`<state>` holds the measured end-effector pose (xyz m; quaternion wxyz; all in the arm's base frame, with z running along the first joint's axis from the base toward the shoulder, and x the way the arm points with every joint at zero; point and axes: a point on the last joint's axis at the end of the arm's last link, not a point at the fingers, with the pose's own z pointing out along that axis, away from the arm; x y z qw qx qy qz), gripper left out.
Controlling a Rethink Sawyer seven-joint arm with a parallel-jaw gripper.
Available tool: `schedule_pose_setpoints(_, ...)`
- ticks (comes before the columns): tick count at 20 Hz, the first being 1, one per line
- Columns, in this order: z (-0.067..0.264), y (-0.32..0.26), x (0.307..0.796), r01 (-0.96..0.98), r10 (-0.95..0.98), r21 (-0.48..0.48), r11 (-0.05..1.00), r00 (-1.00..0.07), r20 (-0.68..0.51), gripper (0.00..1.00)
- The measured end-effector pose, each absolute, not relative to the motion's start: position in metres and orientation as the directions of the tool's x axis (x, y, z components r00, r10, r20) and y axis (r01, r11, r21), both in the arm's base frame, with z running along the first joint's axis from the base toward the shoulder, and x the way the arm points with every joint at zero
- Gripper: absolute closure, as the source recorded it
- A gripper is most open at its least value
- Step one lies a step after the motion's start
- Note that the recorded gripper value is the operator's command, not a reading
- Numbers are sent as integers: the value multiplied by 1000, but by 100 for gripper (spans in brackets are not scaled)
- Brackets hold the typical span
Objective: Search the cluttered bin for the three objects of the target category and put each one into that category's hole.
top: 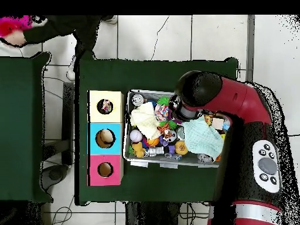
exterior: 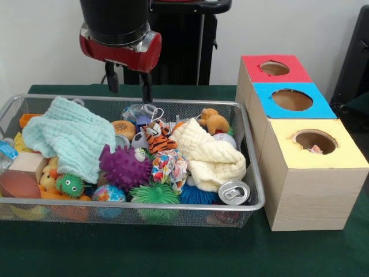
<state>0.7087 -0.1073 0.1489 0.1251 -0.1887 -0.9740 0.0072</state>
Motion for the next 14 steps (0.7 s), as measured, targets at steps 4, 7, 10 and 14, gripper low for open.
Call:
schedule_pose_setpoints(4, 146, -103, 709, 368, 369, -52, 928, -896, 248, 0)
schedule_pose_setpoints(7, 145, -101, 710, 373, 372, -45, 927, -894, 251, 0)
schedule_pose_setpoints(10, 145, -98, 711, 377, 374, -37, 925, -893, 251, 0)
schedule_pose_setpoints(14, 147, -92, 712, 378, 374, -32, 925, -895, 245, 0)
